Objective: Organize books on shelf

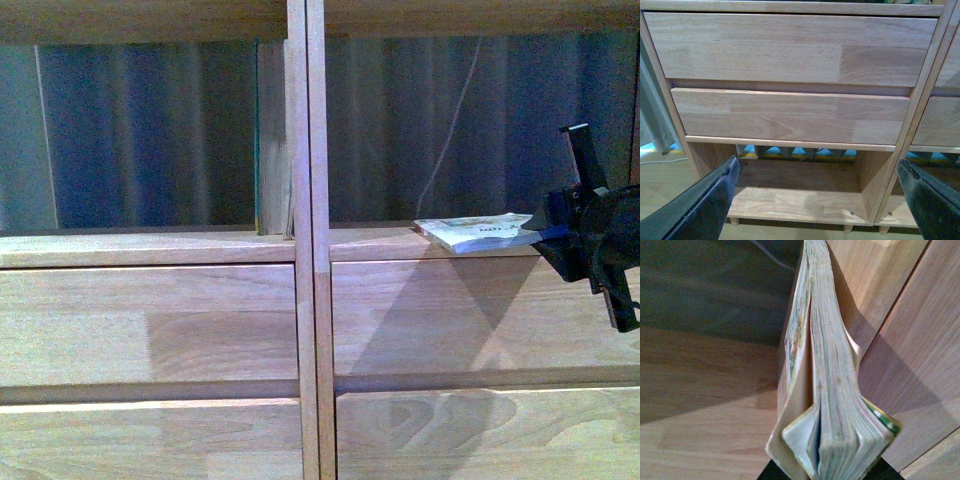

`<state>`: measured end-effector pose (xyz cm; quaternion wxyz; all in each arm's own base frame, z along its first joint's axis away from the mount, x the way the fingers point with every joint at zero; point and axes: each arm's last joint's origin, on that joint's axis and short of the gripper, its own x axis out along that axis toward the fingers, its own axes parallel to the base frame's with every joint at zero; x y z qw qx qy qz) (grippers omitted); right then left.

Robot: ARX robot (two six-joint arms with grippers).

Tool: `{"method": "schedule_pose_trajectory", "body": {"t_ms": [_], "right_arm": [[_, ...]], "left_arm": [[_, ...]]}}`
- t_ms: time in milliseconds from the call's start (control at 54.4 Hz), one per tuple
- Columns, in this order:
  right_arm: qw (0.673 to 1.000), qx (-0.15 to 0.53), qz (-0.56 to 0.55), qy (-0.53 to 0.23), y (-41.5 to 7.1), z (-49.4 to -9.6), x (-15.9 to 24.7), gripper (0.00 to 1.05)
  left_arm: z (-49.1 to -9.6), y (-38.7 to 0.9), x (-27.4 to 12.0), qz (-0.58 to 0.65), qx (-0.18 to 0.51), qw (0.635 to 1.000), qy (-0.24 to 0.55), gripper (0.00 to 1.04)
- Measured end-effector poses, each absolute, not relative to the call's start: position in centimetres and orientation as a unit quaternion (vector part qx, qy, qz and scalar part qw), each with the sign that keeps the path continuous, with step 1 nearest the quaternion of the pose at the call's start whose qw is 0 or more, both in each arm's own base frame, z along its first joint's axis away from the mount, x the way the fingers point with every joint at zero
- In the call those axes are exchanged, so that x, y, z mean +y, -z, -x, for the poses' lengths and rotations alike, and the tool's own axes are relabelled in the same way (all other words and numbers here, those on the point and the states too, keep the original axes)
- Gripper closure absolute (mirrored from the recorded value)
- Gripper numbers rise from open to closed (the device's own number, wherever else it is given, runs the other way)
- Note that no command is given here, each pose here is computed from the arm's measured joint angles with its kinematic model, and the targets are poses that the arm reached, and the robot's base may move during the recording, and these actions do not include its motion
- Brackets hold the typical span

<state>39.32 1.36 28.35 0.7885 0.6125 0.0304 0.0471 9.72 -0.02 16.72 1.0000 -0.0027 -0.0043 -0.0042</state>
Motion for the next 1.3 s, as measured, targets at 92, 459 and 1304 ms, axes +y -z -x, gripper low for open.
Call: {"method": "schedule_pose_trajectory", "body": {"t_ms": [92,459,1304], "right_arm": [[0.786,0.027,-0.613,-0.069,-28.5,-38.5,1.4,0.97],[0.798,-0.045,-0.564,-0.207,-34.2,-32.8,0.8,0.97],[0.802,-0.101,-0.453,-0.375,-36.3,-29.8,5.0,0.97]], "left_arm": [[-10.1,-17.7,0.4,0.011,-0.042,0.993,0.105,0.07],[-16.4,-22.0,4.4,-0.006,-0.075,0.978,0.194,0.07],[-34.7,-33.8,-2.4,0.302,0.063,0.849,0.429,0.07]]}}
